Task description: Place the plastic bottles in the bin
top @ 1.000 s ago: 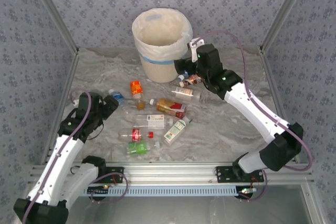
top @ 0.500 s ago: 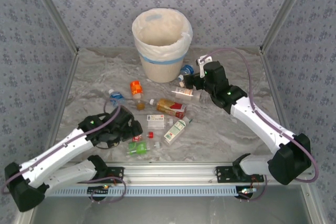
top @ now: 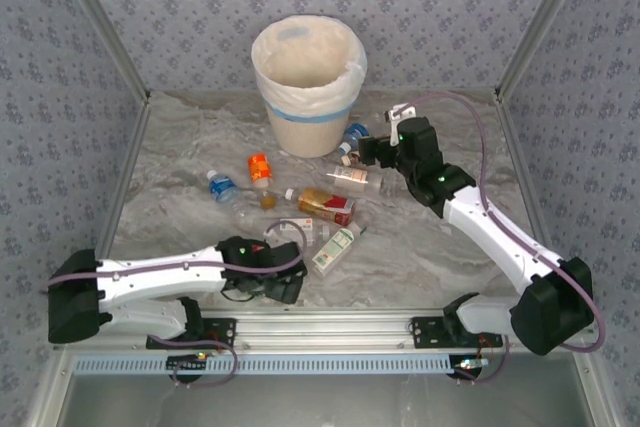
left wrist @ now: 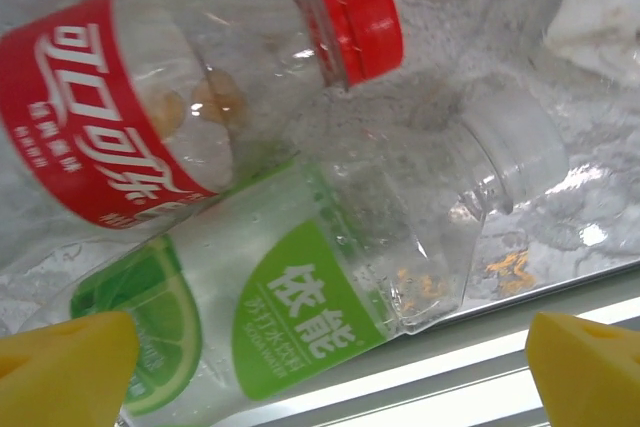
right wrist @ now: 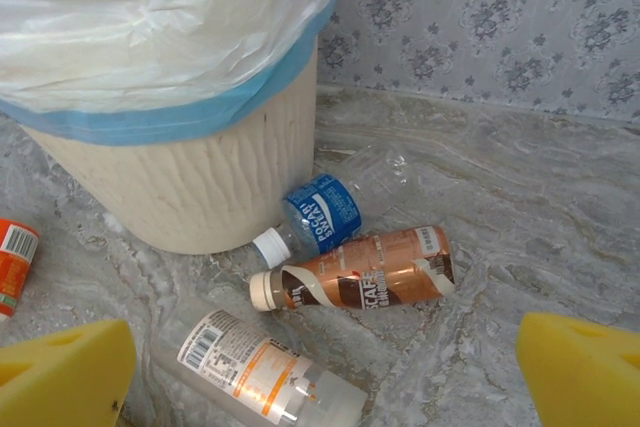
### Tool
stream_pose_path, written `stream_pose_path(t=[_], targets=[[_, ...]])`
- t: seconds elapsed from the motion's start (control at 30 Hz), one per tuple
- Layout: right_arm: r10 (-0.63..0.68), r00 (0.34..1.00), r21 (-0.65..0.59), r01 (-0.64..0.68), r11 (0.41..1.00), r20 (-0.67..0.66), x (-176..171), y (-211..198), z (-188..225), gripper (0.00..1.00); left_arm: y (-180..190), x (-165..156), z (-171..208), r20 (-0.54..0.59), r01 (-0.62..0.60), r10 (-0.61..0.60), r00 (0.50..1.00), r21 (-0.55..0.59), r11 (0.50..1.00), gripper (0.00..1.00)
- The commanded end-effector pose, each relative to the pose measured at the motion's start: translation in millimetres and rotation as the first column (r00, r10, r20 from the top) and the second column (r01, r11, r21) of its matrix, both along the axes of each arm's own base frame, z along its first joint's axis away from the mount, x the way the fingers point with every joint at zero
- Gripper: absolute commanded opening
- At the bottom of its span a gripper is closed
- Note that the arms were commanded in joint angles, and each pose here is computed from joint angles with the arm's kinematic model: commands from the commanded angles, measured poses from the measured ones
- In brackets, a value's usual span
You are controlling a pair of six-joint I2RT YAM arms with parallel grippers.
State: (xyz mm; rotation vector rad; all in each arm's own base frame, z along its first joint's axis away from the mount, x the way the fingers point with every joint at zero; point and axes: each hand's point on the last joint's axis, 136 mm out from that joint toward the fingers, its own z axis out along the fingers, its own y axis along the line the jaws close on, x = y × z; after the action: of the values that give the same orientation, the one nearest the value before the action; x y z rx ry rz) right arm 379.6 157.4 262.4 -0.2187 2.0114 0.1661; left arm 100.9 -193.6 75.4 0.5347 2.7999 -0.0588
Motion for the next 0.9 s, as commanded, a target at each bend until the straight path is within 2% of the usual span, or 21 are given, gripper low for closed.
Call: stream_pose_path(t=[0.0, 0.23, 0.37, 0.5, 0.63, 0.73, 0.87], targets=[[-0.023, 1.0, 0.038, 0.023, 0.999, 0.014, -0.6, -5.1, 5.4, 1.0, 13.9, 3.4, -7.6, 0.069, 0.054, -0.062, 0.996, 0.105, 0.993, 0.99], [-0.046, 0.999, 0.047, 0.045, 0.998, 0.009, 2.1, -9.7, 3.7, 1.0, 50.6, 10.0, -21.8, 0.135, -0.028, -0.003, 0.991, 0.224, 0.974, 0.99], [-0.052, 0.999, 0.053, 0.052, 0.997, 0.007, 3.5, -10.5, 2.9, 1.0, 67.4, 21.1, -28.0, 0.163, -0.152, 0.114, 0.98, 0.239, 0.959, 1.0], [-0.058, 0.998, 0.062, 0.058, 0.996, 0.003, 5.9, -10.0, 3.1, 1.0, 72.9, 40.4, -29.8, 0.188, -0.238, 0.201, 0.961, 0.201, 0.95, 1.0], [-0.058, 0.998, 0.064, 0.058, 0.996, -0.002, 7.9, -8.6, 5.2, 0.99, 75.0, 57.4, -36.0, 0.148, -0.31, 0.293, 0.945, 0.108, 0.945, 1.0], [-0.06, 0.998, 0.063, 0.06, 0.996, -0.004, 8.0, -8.7, 7.5, 0.99, 69.9, 56.1, -40.6, 0.088, -0.312, 0.307, 0.947, 0.039, 0.949, 0.99], [-0.067, 0.998, 0.067, 0.067, 0.995, -0.008, 8.7, -9.3, 5.6, 1.0, 71.7, 43.7, -52.2, 0.028, -0.315, 0.315, 0.949, 0.004, 0.949, 0.99]])
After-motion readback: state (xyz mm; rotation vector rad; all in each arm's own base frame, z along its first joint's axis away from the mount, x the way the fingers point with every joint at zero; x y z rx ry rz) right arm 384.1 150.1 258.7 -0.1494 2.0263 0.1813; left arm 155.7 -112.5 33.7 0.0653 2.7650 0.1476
